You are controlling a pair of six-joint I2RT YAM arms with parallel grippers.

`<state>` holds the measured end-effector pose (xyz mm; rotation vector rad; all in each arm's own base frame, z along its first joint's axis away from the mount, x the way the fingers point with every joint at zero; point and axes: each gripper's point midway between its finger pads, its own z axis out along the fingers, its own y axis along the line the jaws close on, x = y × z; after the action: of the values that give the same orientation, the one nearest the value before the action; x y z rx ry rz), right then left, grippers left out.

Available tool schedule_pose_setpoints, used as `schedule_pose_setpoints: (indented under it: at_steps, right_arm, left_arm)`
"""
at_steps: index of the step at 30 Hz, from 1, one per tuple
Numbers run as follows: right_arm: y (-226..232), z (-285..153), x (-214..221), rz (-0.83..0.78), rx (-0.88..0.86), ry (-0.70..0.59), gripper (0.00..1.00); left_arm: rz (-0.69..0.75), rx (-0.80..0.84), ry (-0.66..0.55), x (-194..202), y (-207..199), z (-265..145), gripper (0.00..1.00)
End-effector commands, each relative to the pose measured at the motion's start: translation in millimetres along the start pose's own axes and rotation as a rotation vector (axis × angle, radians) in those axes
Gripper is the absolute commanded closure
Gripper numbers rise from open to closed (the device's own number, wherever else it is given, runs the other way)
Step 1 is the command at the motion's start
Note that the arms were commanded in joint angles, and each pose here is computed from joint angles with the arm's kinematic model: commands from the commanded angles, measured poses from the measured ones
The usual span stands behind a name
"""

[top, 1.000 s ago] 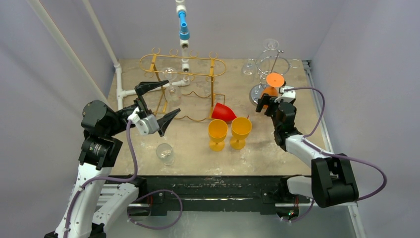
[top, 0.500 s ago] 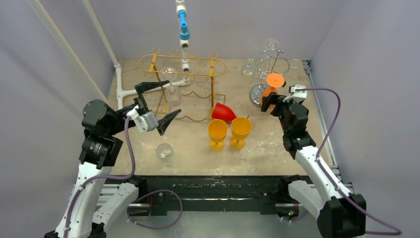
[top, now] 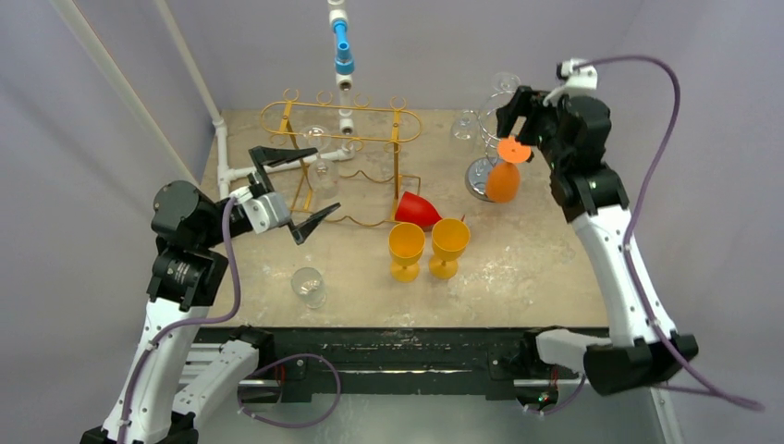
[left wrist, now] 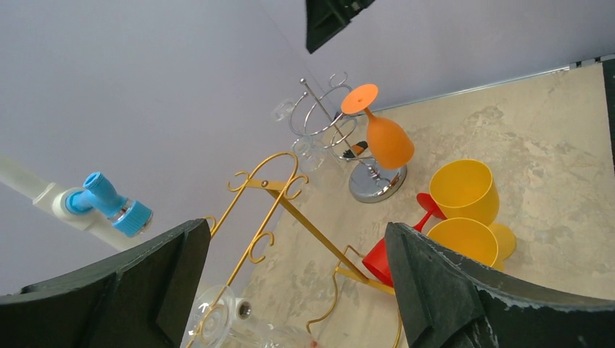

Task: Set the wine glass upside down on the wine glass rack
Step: Turn the wine glass upside down at the wine rack, then adjust the wine rack at the center of the board.

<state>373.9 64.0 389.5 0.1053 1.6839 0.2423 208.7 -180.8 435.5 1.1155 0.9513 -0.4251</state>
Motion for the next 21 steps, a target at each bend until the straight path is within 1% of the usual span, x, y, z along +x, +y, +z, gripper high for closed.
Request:
schedule_pose_setpoints:
  at_steps: [1,4,7,10,13,21]
  right_arm:
    - [3,36,4,-0.061,0.022,0.193,0.21]
    - [-2,60,3,-0.09,0.069,0.242,0.25]
    - [-10,75,0,-0.106,0.117,0.252,0.27]
    - [-12,84,-2,-0.116,0.137,0.245,0.28]
    - [-15,91,1,-0.131,0.149,0.257,0.3]
    - [-41,104,18,-0.172,0.237,0.289,0.32]
  left_arm:
    - [-0.037,-0.03,-0.02,-19,5,-4,0.0]
    - [-0.046,-0.03,-0.014,-18,3,-6,0.0]
    - [-0.044,-0.033,-0.014,-20,3,-7,0.0]
    - [-0.04,-0.032,-0.01,-19,3,-7,0.0]
    - [-0.04,-0.029,-0.009,-19,3,-7,0.0]
    - [-0.042,-0.024,-0.009,-17,3,-5,0.0]
